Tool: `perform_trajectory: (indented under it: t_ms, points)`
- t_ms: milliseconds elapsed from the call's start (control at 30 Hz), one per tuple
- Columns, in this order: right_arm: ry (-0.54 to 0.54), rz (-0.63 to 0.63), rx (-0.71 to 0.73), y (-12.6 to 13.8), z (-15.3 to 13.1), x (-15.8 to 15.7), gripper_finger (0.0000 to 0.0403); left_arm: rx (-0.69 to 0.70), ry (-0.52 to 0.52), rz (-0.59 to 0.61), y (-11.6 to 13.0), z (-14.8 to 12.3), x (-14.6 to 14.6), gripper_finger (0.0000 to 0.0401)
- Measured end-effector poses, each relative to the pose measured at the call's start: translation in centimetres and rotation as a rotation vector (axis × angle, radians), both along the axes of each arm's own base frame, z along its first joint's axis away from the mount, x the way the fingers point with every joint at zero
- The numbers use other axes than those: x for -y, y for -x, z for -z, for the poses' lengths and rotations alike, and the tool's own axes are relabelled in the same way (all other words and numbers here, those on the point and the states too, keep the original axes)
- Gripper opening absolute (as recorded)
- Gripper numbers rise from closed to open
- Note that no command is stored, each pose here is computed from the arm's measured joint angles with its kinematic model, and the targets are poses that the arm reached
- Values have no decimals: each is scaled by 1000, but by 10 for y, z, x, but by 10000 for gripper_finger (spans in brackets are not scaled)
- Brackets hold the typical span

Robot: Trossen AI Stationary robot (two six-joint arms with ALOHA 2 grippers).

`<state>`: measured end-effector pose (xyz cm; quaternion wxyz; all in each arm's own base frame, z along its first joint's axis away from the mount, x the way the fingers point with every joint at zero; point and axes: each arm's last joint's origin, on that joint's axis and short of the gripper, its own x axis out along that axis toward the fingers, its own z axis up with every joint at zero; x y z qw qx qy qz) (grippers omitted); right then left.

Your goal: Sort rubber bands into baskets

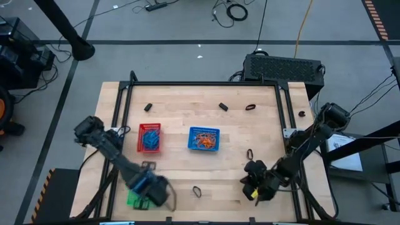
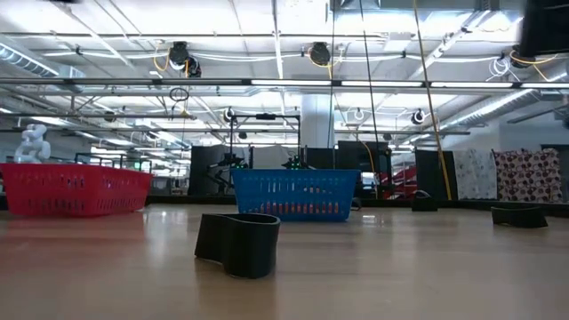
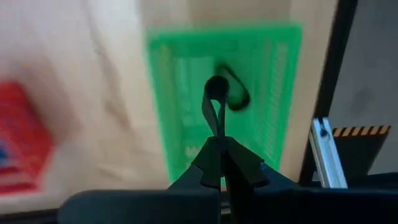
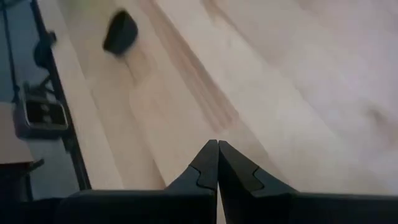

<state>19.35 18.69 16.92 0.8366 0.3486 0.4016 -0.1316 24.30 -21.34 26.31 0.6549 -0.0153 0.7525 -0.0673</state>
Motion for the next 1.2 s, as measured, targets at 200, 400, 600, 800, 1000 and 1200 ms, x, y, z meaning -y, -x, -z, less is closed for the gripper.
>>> perform_trajectory:
  t_ms: [200,400,600,800,1000,1200]
  points:
    - [-29,-42,71,-28,-7,17,0,-47,-46,-13,36,37,18,5]
    - [-102,-61,119,-50,-13,34,0,-36,-40,-6,50,64,25,6]
    - [-164,-79,98,-61,-14,50,0,-22,-161,-26,55,73,15,9]
    - [-203,-62,78,-68,-13,64,0,-14,-172,68,58,73,15,58]
    - [-209,5,80,-75,-13,80,0,-108,-227,110,67,71,10,117]
    - [-230,-12,76,-85,-17,102,0,-29,-16,196,70,46,10,130]
